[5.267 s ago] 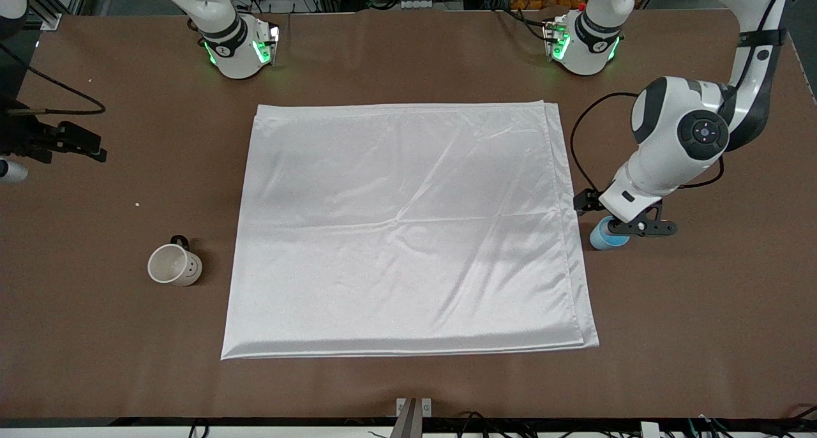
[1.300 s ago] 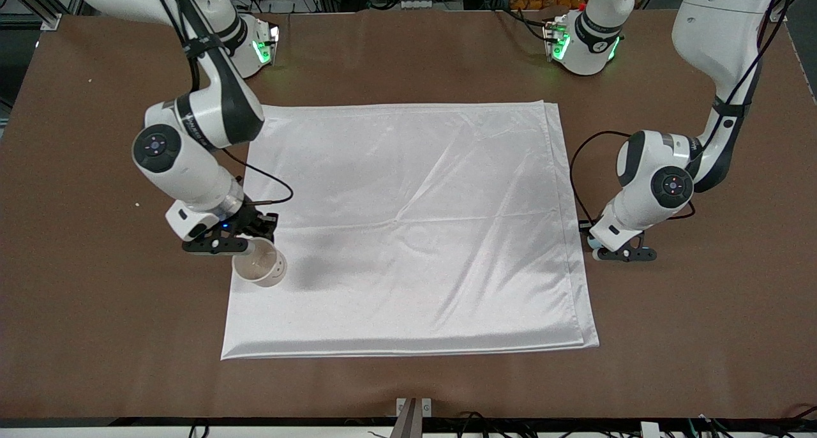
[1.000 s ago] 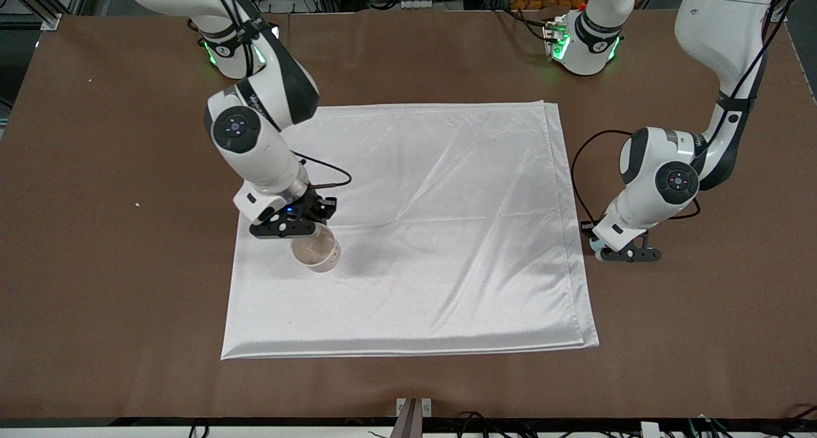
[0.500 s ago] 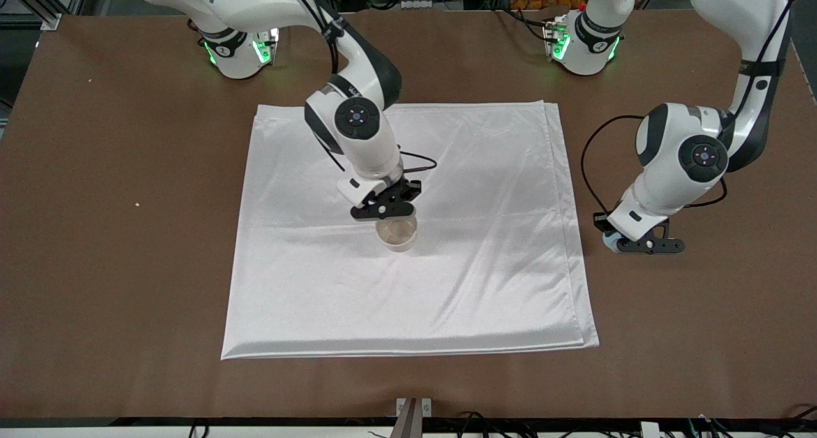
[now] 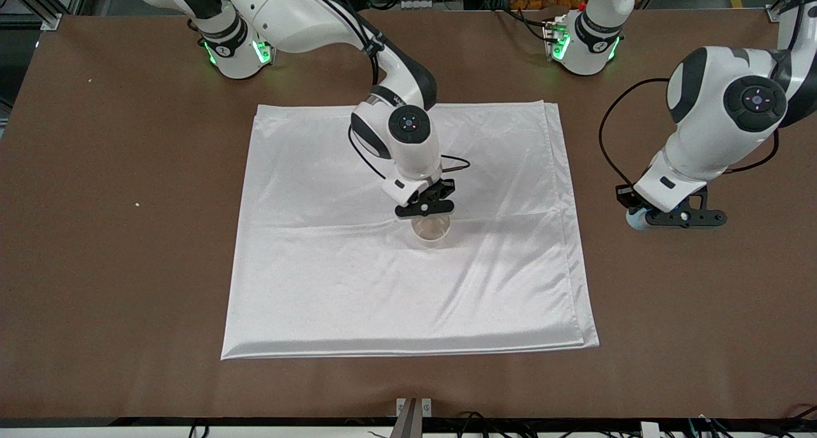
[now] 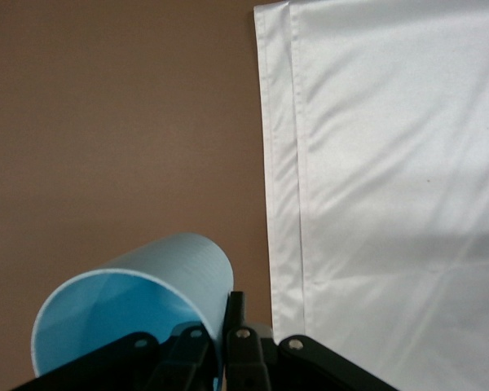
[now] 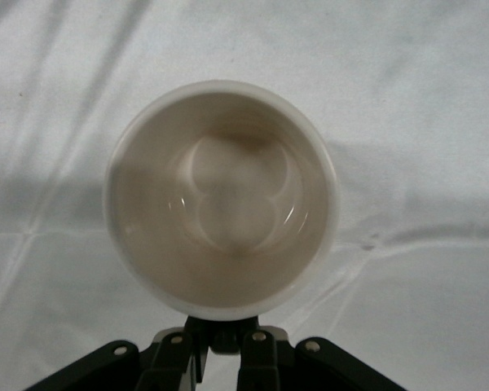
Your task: Place blue cup into white mug on cloth
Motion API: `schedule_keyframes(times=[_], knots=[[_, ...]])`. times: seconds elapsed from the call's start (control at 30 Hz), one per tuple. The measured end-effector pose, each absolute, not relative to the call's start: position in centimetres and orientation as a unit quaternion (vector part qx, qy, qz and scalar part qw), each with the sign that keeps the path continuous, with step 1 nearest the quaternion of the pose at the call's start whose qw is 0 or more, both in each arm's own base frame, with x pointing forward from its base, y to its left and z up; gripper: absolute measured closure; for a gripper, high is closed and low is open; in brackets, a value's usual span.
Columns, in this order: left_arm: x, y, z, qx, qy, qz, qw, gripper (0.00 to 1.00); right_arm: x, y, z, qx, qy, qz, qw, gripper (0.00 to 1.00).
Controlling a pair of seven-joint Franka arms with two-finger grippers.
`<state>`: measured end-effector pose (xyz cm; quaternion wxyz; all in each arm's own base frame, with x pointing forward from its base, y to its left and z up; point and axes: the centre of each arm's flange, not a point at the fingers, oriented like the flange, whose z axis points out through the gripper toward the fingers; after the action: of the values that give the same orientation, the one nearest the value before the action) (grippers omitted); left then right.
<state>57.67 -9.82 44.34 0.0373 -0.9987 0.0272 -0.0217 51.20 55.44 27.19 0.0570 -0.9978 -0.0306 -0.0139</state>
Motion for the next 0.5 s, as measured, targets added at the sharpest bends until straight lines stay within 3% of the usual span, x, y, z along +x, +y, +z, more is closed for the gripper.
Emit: schedule_keyframes(times=[0.33,0.5], knots=[[57.0,-11.0,49.3,-0.998,0.039,0.004,0.046,0.96,50.9,57.2,25.6,-0.997,-0.045,-0.024,0.051,0.81],[56.9,-11.2,50.6,-0.998,0.039,0.004,0.047,0.96,50.9,57.5,25.7,-0.997,-0.059,-0.039,0.04,0.66]])
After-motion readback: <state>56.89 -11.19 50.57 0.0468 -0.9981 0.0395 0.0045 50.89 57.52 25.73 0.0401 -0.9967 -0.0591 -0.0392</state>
